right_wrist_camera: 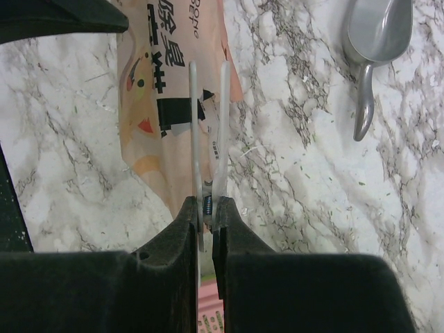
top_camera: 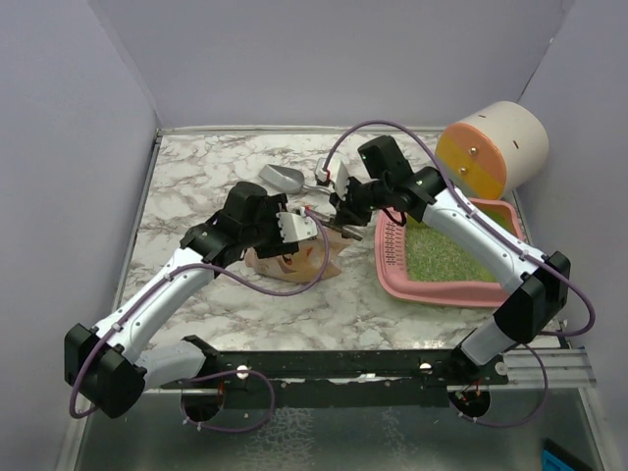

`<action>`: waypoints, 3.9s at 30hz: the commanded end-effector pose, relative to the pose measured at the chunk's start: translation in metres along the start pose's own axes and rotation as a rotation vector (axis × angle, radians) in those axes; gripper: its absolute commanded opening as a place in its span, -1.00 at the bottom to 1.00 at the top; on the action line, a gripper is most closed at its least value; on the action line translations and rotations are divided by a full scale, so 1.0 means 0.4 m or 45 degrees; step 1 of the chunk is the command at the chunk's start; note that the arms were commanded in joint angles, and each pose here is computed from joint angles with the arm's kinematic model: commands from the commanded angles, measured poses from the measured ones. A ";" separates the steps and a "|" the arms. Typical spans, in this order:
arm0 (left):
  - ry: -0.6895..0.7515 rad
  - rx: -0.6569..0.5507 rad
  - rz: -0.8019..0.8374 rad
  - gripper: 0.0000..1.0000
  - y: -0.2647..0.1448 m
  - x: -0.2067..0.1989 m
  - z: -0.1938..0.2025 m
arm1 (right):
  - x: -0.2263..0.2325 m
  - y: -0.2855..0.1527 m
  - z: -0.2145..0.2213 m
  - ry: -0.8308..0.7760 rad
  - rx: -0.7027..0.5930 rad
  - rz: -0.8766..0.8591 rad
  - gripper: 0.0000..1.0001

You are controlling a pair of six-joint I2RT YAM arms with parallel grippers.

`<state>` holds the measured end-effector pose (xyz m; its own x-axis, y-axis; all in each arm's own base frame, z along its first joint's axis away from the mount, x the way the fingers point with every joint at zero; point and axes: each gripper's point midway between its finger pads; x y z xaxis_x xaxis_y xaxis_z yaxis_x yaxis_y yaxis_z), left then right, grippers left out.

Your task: Fill the litter box with clean litter

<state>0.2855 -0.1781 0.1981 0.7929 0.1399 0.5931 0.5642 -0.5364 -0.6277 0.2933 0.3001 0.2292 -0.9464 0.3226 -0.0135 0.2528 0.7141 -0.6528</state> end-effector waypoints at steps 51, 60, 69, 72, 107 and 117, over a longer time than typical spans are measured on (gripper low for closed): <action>-0.147 -0.215 0.158 -1.00 0.007 0.027 0.024 | 0.063 0.124 0.005 -0.045 0.004 -0.268 -0.98; -0.148 -0.284 0.147 -1.00 -0.008 0.037 -0.008 | 0.085 0.193 -0.013 -0.054 0.025 -0.332 -0.98; -0.150 -0.344 0.119 -1.00 -0.028 0.045 -0.035 | 0.112 0.239 0.032 0.028 0.066 -0.409 -0.98; -0.157 -0.351 0.124 -1.00 -0.024 0.046 -0.038 | 0.114 0.252 0.053 0.050 0.107 -0.406 -0.98; -0.555 -0.487 -0.213 -0.37 -0.079 0.178 -0.102 | 0.004 -0.101 -0.159 0.136 -0.430 0.306 -0.03; -1.353 -0.682 -0.382 -0.58 -0.156 0.143 -0.102 | 0.080 -0.296 -0.053 0.595 -0.776 0.434 -0.42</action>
<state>0.2899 -0.1784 0.2926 0.6753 0.7375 -0.0017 0.7327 -0.6712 -0.1129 0.2486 0.2590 0.3099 -0.7422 0.6598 0.1175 0.6247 0.7447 -0.2350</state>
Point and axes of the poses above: each gripper's point midway between its finger pads, its own y axis out along the fingers, its own x axis along the line the jaws close on, z = x × y, and after that the axes turned 7 degrees about y, right-handed
